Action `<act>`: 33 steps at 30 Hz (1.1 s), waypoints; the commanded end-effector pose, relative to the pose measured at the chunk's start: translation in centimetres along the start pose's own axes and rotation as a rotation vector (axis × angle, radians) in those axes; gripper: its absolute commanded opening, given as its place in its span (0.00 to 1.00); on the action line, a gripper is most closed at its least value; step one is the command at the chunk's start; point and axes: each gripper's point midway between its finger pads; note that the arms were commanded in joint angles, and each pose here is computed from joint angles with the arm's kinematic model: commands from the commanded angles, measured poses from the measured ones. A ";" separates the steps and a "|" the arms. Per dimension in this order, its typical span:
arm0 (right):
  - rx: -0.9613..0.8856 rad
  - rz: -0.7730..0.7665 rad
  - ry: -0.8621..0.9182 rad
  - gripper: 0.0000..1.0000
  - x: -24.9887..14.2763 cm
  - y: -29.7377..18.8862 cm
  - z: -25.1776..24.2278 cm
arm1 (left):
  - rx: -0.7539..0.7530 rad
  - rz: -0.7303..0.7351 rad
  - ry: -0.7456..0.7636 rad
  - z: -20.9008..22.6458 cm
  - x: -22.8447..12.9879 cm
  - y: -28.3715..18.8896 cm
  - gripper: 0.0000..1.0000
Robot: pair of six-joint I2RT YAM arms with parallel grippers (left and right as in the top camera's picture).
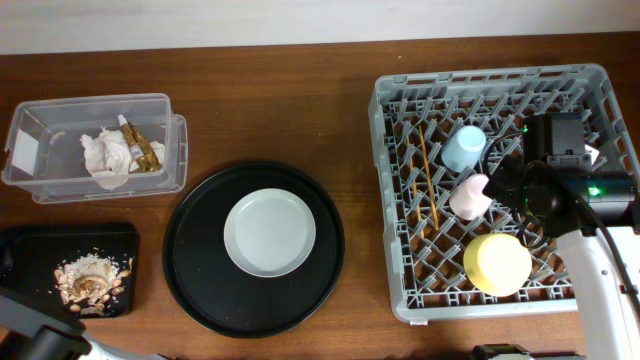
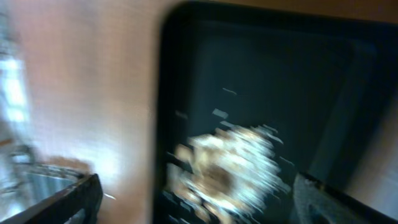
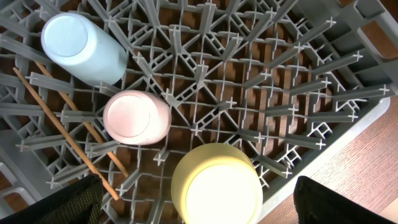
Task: Sort waste into correct bins and load items into the dishwasher rack
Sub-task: 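Open the left gripper and retract it to the table's left edge, then move the right gripper to the white plate and grasp its rim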
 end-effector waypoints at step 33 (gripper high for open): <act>0.291 0.038 0.049 0.98 0.0 -1.0 4.9 | -0.602 -0.086 0.311 2.7 -13.1 -21.0 0.99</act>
Point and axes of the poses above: each gripper's point midway between its finger pads, its own y axis out along the fingers, its own z axis along the line the jaws close on, x = y × z, and after that the axes turned 11 degrees about -y, right-handed
